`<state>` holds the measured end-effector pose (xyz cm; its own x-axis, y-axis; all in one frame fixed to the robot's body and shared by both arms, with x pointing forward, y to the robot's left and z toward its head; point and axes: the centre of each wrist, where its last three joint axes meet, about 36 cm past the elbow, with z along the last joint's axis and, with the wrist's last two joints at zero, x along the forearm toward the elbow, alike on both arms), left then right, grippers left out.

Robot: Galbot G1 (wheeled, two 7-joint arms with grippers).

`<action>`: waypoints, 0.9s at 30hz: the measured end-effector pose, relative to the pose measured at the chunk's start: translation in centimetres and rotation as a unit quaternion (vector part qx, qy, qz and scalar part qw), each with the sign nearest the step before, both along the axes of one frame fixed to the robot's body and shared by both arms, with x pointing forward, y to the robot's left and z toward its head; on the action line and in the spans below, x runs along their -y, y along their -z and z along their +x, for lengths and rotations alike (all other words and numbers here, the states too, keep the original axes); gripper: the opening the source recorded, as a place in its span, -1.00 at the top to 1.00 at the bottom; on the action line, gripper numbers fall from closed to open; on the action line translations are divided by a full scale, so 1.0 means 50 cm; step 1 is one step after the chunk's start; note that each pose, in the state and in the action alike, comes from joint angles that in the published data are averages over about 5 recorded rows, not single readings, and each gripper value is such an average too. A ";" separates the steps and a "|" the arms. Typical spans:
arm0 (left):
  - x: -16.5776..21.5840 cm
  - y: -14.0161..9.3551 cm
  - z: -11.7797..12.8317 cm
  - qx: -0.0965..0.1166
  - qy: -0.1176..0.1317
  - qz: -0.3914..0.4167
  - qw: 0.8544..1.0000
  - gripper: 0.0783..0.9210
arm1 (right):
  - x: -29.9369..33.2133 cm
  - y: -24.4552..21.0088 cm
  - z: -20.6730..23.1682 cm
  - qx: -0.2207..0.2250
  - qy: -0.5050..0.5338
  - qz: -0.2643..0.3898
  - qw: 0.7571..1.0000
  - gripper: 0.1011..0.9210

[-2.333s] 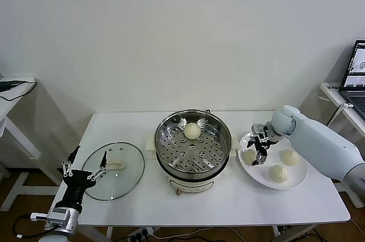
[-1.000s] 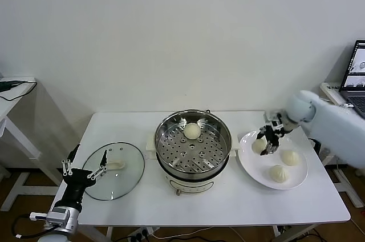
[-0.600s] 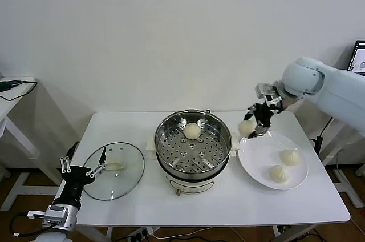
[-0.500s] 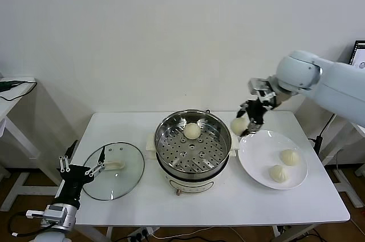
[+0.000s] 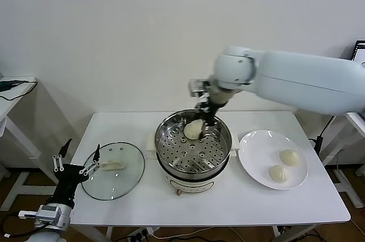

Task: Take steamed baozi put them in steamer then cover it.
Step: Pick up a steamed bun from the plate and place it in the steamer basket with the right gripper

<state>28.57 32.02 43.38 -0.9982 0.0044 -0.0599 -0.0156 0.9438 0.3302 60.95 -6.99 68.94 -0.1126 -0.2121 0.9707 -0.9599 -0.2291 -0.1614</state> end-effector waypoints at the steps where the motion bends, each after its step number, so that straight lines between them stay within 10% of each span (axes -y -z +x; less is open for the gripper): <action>1: -0.001 0.000 0.000 0.000 0.000 0.000 1.000 -0.77 | -0.013 0.010 0.002 -0.002 -0.002 -0.002 1.000 -0.43; 27: -0.001 0.012 -0.001 -0.008 -0.004 -0.003 1.000 -0.77 | -0.118 0.188 0.066 -0.014 0.010 -0.007 1.000 -0.70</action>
<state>28.54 32.07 42.80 -0.9990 -0.0046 -0.0441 -0.0187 0.9455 0.3249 64.24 -1.09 59.52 -0.0898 -0.1968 0.9763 -0.9682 -0.2127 -0.1319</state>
